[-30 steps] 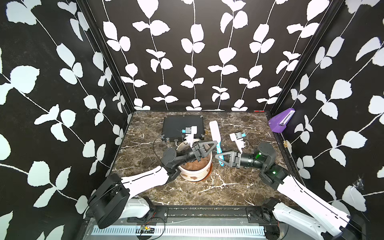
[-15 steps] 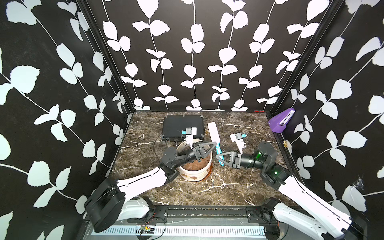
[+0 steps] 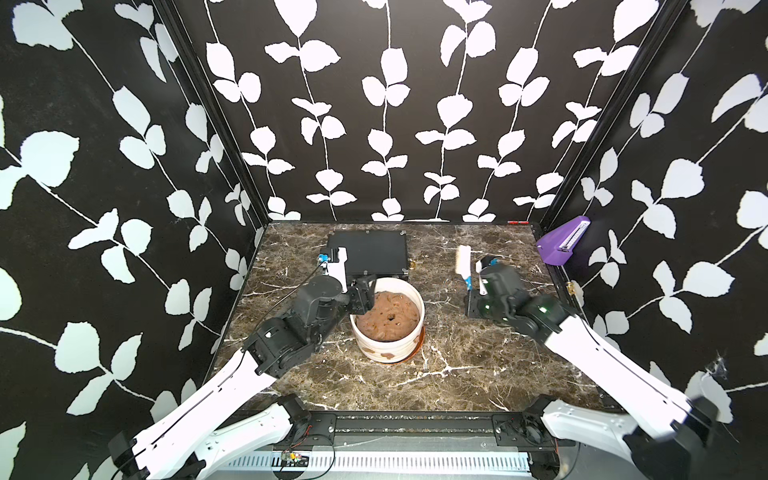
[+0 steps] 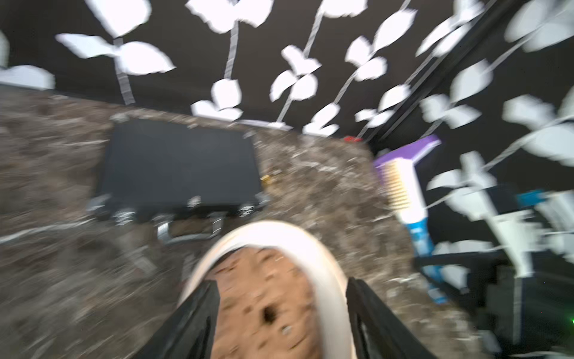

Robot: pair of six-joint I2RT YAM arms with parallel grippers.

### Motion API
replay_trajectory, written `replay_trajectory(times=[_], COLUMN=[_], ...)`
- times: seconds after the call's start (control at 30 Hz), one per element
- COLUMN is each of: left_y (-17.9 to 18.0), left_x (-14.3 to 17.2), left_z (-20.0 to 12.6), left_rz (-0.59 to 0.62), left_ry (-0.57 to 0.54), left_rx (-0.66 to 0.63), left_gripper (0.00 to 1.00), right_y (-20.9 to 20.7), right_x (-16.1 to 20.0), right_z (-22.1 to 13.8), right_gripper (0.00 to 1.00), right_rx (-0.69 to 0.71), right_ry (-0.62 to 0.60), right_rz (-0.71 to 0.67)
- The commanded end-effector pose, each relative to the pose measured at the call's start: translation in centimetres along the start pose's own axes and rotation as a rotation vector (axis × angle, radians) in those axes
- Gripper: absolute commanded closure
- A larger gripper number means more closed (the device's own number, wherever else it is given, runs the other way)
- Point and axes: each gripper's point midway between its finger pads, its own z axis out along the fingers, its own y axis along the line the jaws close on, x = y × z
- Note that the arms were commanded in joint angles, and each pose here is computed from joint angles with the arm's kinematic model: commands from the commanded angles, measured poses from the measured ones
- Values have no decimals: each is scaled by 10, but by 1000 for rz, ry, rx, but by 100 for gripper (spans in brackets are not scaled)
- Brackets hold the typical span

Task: Scrub the dried mud off the ceramic pot
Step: Rotate the pot at the center of the board.

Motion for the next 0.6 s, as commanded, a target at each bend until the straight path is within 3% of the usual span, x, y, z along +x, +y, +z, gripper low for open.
replay_trajectory(times=[0.0, 0.17, 0.3, 0.43, 0.57], left_y=[44, 19, 34, 59, 60], left_x=[52, 80, 99, 100, 101], left_z=[-1, 3, 0, -8, -1], left_rz=[174, 163, 157, 153, 158], left_ry=[214, 328, 419, 404, 402], left_rx=[-191, -27, -103, -224, -245], left_gripper=[33, 39, 45, 45, 46], right_y=[-51, -34, -34, -31, -27], right_x=[12, 36, 46, 52, 56], right_z=[-9, -1, 0, 1, 4], right_gripper=[100, 100, 100, 100, 100], right_rx=[370, 302, 225, 190, 178], right_ry=[-10, 11, -19, 0, 20], right_rz=[-137, -181, -143, -150, -161])
